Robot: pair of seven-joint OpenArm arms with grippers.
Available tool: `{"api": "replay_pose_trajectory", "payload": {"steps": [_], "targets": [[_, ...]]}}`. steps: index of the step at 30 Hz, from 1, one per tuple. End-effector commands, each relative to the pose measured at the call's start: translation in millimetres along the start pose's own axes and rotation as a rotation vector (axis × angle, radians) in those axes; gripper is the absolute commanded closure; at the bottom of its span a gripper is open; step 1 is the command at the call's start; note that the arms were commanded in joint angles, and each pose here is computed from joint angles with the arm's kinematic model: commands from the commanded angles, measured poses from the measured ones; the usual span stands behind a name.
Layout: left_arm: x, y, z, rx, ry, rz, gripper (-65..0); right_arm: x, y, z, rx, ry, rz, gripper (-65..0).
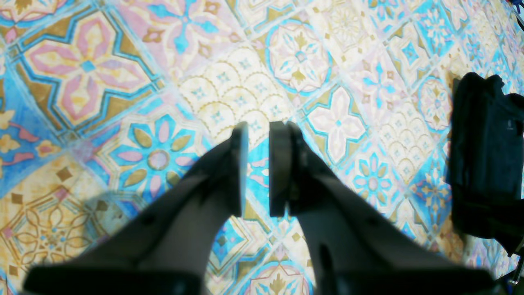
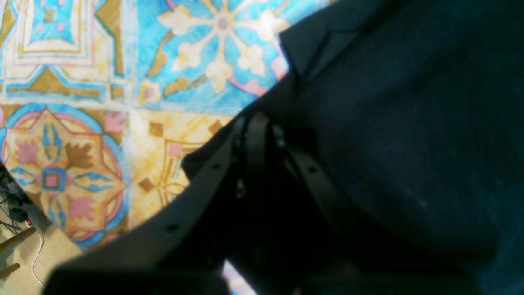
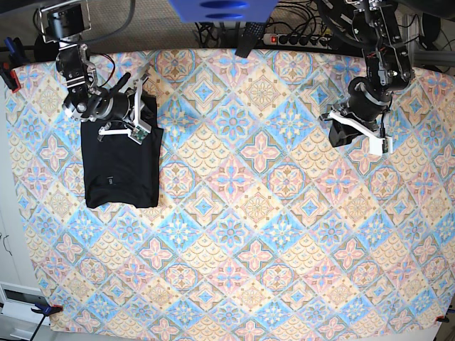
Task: Fold the T-shirt properly
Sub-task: 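Press and smooth the bundle's edge with the right gripper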
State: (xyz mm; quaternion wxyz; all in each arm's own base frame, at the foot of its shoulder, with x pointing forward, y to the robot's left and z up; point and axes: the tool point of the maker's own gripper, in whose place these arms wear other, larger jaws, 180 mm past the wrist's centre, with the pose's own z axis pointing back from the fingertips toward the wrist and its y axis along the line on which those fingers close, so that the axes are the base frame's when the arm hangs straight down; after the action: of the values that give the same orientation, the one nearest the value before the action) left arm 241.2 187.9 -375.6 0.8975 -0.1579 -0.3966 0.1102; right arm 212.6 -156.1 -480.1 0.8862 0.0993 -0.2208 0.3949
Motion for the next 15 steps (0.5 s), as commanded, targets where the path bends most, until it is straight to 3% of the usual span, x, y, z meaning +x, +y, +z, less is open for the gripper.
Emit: {"api": "replay_pose_trajectory", "payload": {"steps": [1,6,15], "targets": [[11.1,-3.4,2.7,-0.013,-0.036,-0.014,-7.6,-13.7,-14.5,5.5,-0.049,0.072,0.021,-0.2],[10.7,-2.8,3.5,-0.013,-0.034,-0.016,-7.6,-12.1,-13.0,6.6,-0.049,0.067,0.026,-0.2],[0.0,1.9,7.4,-0.001,0.005,-0.017,-7.6,35.4,-2.6,33.2,-0.093,-0.06,0.122,-0.2]]}}
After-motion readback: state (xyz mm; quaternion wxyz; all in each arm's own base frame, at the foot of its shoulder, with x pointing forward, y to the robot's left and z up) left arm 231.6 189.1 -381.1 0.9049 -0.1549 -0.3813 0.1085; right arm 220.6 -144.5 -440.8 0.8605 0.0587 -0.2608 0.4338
